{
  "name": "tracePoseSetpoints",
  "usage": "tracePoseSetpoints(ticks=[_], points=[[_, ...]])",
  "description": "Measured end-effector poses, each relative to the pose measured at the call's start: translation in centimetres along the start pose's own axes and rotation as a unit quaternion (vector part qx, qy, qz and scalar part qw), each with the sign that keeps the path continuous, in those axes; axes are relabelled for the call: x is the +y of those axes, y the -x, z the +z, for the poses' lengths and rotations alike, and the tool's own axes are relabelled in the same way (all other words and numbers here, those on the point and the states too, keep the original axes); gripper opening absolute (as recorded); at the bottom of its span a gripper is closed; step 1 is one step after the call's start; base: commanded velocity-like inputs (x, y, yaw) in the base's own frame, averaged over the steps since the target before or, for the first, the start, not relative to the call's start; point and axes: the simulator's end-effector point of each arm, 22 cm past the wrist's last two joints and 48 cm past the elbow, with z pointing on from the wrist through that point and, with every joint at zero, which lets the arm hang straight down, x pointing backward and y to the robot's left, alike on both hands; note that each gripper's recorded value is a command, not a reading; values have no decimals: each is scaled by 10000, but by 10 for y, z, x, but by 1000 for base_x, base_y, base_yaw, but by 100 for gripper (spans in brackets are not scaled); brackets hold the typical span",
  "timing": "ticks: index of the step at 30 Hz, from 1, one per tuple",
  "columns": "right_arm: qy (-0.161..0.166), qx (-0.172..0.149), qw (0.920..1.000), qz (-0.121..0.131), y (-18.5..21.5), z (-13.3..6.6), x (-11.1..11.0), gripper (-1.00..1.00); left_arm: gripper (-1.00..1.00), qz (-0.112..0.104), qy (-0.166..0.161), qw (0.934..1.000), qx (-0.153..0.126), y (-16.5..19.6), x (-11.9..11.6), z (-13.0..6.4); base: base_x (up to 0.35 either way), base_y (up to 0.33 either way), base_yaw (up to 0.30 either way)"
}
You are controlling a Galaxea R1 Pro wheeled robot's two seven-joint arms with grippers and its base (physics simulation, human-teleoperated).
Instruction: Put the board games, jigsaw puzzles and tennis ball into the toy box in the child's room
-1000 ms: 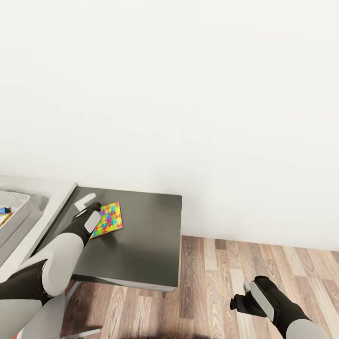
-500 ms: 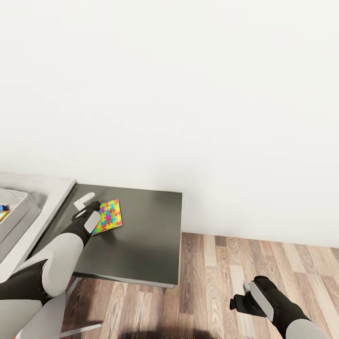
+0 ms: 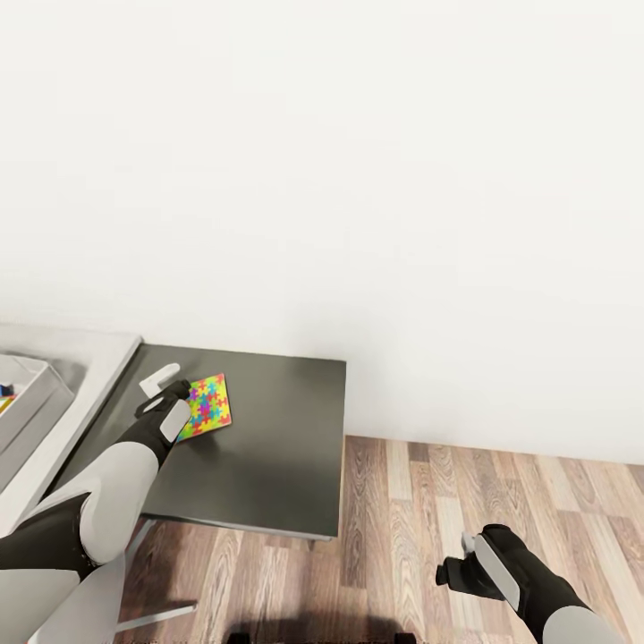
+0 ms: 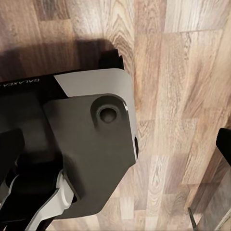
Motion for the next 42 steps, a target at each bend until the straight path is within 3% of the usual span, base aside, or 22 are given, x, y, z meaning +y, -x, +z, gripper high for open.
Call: tracePoseSetpoints(ticks=[7,14,42], points=[[-16,29,10000,3,-2,4,-1,100,100,0,20,10000,-22,0,1,3,0,0,0],[-20,-237,9997,43,9,5,-2,100,100,-7,27,10000,-24,0,1,4,0,0,0],[-62,-206,9997,62,5,8,-5,100,100,-23,63,10000,39,-5,4,4,0,-40,0]])
